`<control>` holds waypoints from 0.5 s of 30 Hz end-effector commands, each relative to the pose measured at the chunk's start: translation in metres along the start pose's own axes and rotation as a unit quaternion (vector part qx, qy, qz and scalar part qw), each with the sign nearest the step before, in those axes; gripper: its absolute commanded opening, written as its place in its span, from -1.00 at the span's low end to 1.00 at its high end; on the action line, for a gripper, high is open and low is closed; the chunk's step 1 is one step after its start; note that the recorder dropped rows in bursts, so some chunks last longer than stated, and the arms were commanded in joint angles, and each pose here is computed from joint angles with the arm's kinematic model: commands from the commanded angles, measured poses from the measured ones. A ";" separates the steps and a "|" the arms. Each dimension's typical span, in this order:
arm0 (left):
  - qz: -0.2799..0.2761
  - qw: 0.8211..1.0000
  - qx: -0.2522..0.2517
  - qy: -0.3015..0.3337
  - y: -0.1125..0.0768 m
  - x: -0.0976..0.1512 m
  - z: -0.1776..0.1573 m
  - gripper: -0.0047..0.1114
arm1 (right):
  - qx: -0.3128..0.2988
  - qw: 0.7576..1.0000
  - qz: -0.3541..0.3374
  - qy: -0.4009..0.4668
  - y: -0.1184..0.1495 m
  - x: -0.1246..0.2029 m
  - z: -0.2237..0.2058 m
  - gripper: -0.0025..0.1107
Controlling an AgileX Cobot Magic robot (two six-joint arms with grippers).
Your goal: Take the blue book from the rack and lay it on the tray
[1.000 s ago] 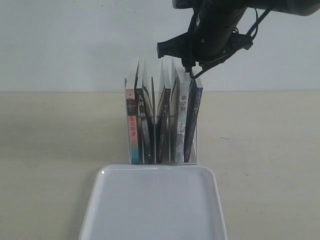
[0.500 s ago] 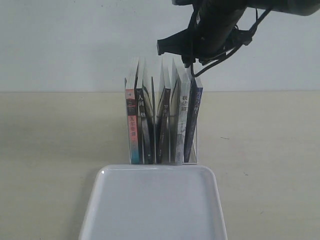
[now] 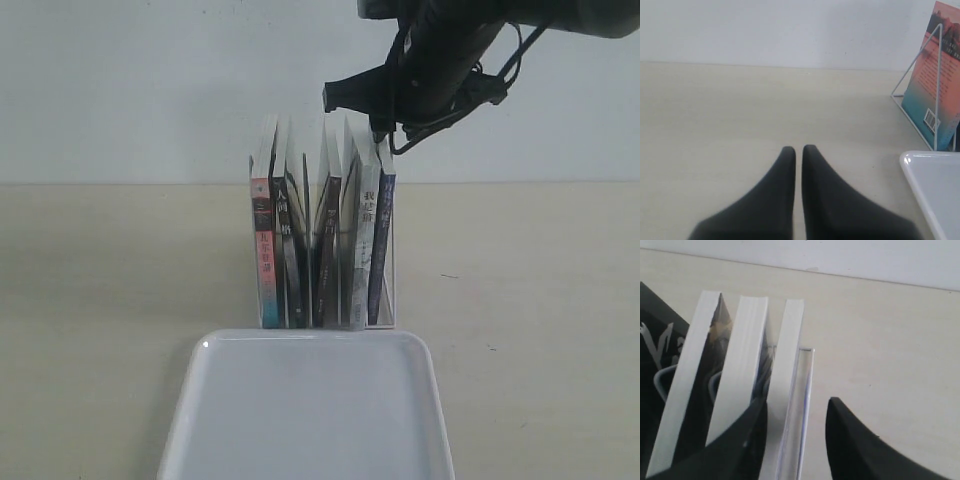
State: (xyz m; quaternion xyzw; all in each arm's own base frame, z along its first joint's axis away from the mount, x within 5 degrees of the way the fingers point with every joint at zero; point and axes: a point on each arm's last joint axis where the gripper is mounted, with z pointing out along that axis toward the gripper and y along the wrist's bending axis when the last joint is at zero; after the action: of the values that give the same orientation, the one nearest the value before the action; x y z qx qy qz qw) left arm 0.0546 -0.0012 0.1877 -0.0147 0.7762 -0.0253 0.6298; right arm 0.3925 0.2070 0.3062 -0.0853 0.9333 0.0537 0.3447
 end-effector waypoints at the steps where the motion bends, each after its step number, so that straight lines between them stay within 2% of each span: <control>1: -0.004 1.000 0.001 0.001 0.000 0.001 0.000 -0.85 | -0.001 1.000 -0.006 0.006 0.000 0.001 0.002 -0.29; 15: -0.004 1.000 0.001 0.001 0.000 0.001 0.000 -0.85 | -0.008 1.000 -0.002 -0.003 0.000 -0.002 -0.005 -0.29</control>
State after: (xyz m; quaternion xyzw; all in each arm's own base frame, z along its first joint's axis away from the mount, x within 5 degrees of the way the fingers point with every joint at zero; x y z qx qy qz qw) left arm 0.0546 -0.0012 0.1877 -0.0147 0.7762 -0.0253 0.6298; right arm 0.3922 0.2080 0.3062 -0.0910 0.9327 0.0575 0.3442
